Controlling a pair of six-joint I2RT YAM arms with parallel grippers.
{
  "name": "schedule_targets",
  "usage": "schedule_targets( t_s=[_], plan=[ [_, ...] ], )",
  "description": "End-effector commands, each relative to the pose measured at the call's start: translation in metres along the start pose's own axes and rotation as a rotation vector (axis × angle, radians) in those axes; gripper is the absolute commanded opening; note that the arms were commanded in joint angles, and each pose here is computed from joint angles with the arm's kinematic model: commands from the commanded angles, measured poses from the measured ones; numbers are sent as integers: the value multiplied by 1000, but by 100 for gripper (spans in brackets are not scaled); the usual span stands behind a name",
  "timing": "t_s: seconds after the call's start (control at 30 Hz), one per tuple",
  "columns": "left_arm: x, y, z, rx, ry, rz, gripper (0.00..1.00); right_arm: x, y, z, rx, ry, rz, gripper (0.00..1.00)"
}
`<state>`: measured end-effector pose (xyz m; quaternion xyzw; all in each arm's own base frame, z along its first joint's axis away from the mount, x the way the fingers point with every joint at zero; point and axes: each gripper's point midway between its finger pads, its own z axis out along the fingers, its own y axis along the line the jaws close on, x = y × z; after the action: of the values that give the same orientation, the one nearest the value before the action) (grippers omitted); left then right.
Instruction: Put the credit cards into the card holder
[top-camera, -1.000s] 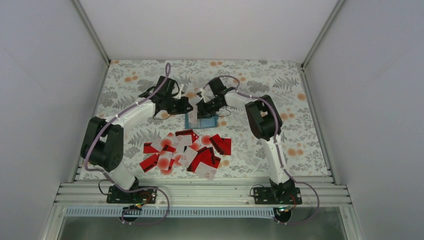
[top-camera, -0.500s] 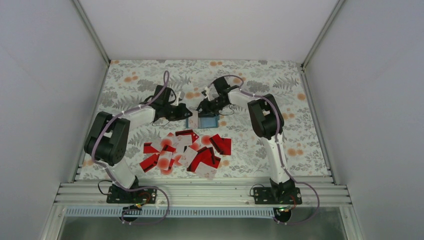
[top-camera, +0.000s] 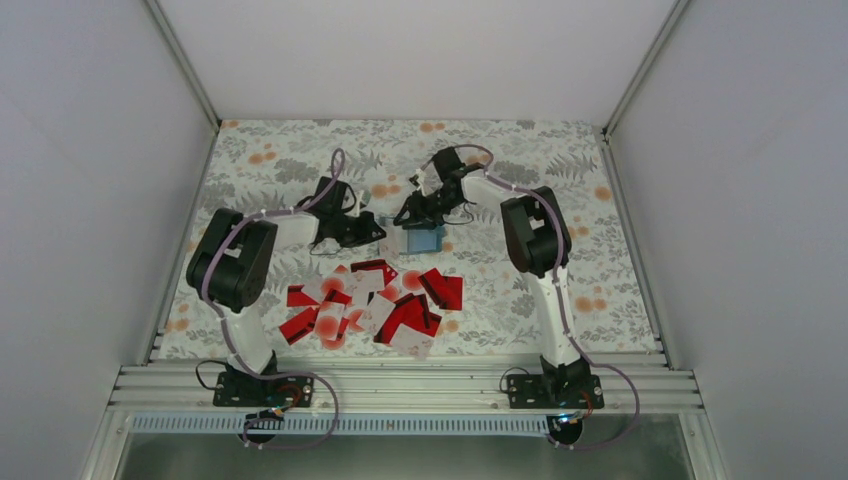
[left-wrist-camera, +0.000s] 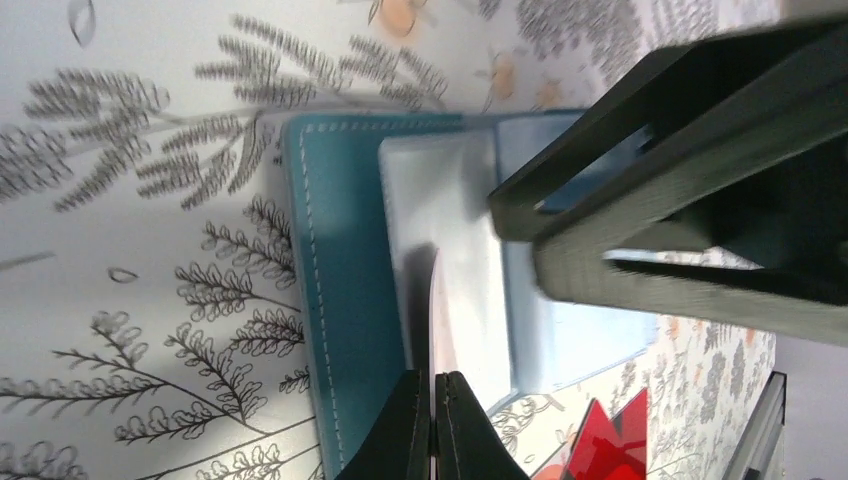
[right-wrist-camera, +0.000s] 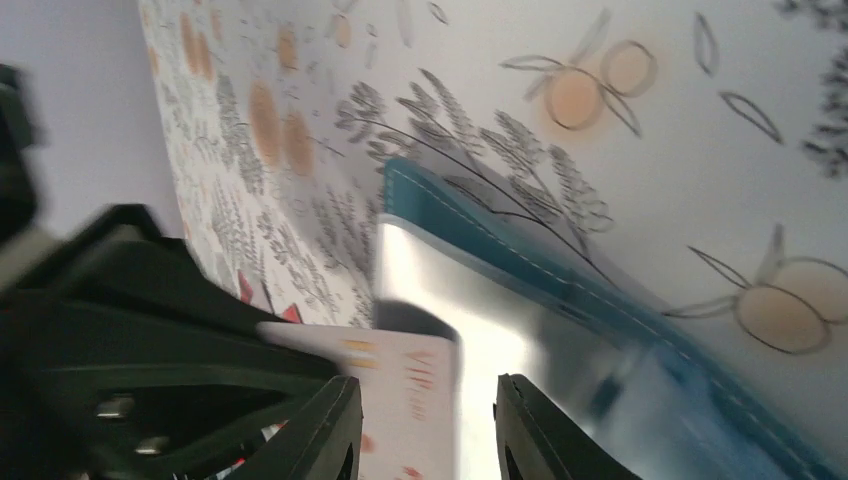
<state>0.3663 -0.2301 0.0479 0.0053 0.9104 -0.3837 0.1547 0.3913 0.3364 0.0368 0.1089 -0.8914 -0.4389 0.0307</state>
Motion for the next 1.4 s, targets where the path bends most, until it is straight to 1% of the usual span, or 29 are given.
schedule_targets(
  t_s=[0.0, 0.2, 0.37, 0.47, 0.67, 0.8, 1.03, 1.37],
  plan=[
    [3, 6, 15, -12, 27, -25, 2, -8, 33, -19, -59, -17, -50, 35],
    [-5, 4, 21, -8, 34, -38, 2, -13, 39, -35, -19, -63, -65, 35],
    [-15, -5, 23, -5, 29, -28, 2, -12, 27, -56, 148, -131, -88, 35],
    [-16, -5, 27, -8, 46, -28, 2, -4, 21, -65, 199, -152, -102, 35],
    [-25, -12, 30, 11, 41, -35, 2, 11, 0, -83, 311, -184, -118, 34],
    [-31, -17, 32, 35, 30, -48, 3, 22, -20, -79, 341, -158, -97, 33],
    [-38, -24, 31, 46, 23, -47, 2, 27, -43, -66, 341, -124, -61, 32],
    [-40, -28, 33, 71, 28, -55, 2, 34, -64, -57, 347, -95, -26, 31]
  ],
)
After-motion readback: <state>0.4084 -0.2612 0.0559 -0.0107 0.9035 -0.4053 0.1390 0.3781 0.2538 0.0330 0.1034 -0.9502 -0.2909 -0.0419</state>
